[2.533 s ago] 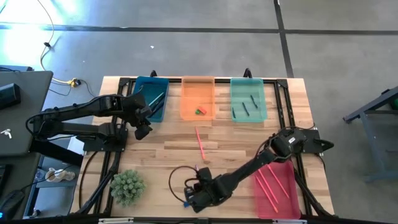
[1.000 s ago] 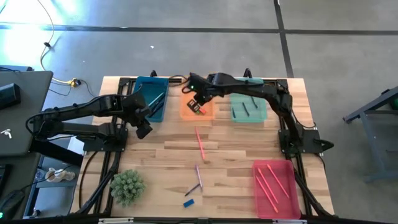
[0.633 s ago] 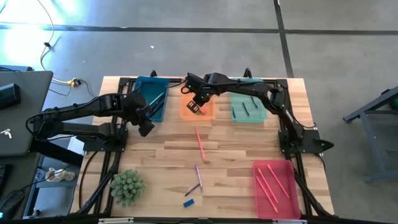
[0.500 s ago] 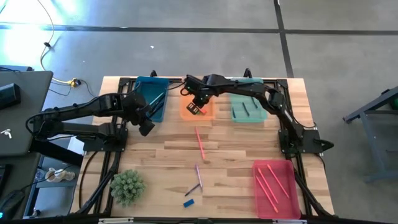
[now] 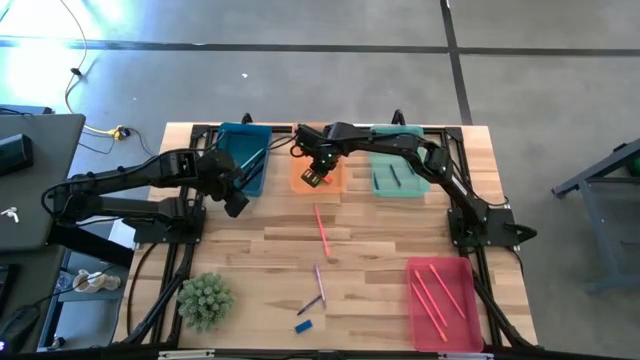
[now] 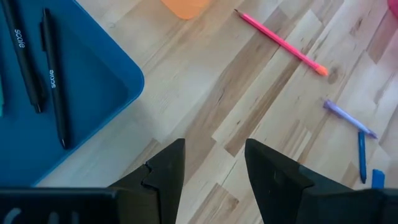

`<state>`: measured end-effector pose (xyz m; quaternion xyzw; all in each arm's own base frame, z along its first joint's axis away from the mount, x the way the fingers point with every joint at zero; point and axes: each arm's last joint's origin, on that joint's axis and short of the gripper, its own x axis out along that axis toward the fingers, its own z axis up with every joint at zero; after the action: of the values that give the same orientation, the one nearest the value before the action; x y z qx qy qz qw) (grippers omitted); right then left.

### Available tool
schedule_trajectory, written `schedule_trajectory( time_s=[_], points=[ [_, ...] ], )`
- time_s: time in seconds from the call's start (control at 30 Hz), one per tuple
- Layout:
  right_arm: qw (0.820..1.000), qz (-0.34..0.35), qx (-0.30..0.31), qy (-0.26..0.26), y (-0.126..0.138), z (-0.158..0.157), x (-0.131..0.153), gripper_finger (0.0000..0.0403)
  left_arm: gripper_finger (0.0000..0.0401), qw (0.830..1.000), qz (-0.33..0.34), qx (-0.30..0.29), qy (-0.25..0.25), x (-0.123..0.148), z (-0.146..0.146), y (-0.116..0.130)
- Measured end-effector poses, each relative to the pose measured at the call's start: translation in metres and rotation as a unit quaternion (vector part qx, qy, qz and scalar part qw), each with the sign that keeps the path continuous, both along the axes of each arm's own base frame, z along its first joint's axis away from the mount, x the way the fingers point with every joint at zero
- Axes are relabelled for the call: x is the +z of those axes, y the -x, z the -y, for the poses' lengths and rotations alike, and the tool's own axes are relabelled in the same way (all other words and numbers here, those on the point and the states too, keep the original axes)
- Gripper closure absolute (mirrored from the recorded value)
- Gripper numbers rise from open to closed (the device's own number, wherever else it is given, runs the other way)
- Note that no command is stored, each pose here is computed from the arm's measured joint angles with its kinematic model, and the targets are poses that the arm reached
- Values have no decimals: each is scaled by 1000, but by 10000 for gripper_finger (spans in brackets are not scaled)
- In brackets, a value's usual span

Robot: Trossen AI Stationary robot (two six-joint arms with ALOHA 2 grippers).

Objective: Sort crayons/erasers/pens/pencils in bins
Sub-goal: Put the pink eraser into the orange bin, then put the pink colored pencil into the pink bin

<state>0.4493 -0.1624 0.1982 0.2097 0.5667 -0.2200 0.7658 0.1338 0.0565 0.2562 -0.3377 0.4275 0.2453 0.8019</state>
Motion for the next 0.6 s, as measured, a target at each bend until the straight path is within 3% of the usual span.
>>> schedule_trajectory(
  time_s=[0.33, 0.6],
  points=[
    [1000, -6, -13, -15, 5, -2, 7, 241, 245, 1000, -1, -12, -5, 0, 0, 0],
    [999, -9, 5, 43, 24, -12, 54, 243, 231, 999, 0, -38, -10, 0, 1, 0]
  ],
)
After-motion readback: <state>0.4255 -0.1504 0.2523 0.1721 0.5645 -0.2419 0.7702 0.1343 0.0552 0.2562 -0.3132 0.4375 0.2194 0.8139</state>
